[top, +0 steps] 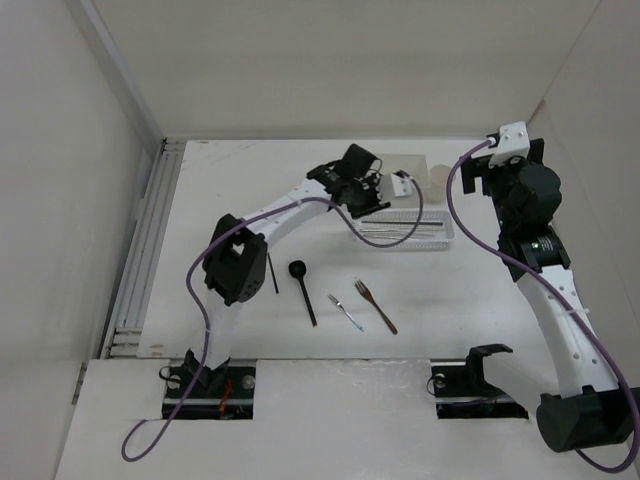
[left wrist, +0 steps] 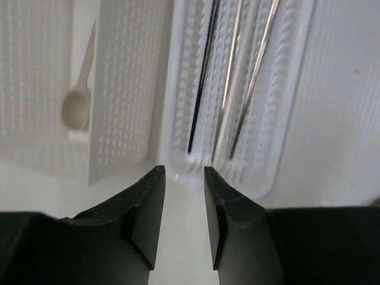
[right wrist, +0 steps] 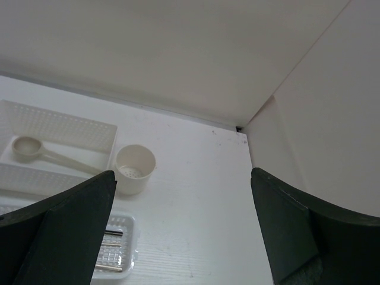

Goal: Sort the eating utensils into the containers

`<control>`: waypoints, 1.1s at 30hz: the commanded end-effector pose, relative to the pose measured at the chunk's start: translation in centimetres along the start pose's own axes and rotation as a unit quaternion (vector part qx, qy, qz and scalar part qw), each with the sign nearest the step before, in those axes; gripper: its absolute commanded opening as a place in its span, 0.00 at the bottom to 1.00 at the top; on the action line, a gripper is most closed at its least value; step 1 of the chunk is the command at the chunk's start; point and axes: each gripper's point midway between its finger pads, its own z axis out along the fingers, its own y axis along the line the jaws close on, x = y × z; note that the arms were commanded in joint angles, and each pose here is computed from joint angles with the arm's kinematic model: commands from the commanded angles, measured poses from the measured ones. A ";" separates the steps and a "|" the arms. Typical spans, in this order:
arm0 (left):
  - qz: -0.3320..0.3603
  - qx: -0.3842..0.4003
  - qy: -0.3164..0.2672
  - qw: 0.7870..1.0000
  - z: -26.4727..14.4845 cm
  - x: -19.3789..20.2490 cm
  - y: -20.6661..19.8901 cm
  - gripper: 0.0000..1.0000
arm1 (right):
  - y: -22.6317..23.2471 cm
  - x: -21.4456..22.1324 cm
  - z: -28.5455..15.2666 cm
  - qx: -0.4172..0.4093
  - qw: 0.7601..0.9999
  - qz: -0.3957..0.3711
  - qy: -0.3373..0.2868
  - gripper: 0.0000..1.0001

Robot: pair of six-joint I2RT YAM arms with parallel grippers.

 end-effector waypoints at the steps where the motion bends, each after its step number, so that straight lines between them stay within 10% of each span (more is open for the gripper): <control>1: -0.062 -0.038 0.016 0.997 -4.2 3.6 2.6 0.31 | -0.6 -1.9 -0.1 0.008 0.999 0.004 -0.037 1.00; 33: -0.133 0.016 0.056 0.989 0.6 9.2 -0.1 0.34 | -1.0 -1.2 0.6 0.020 0.999 -0.021 -0.026 1.00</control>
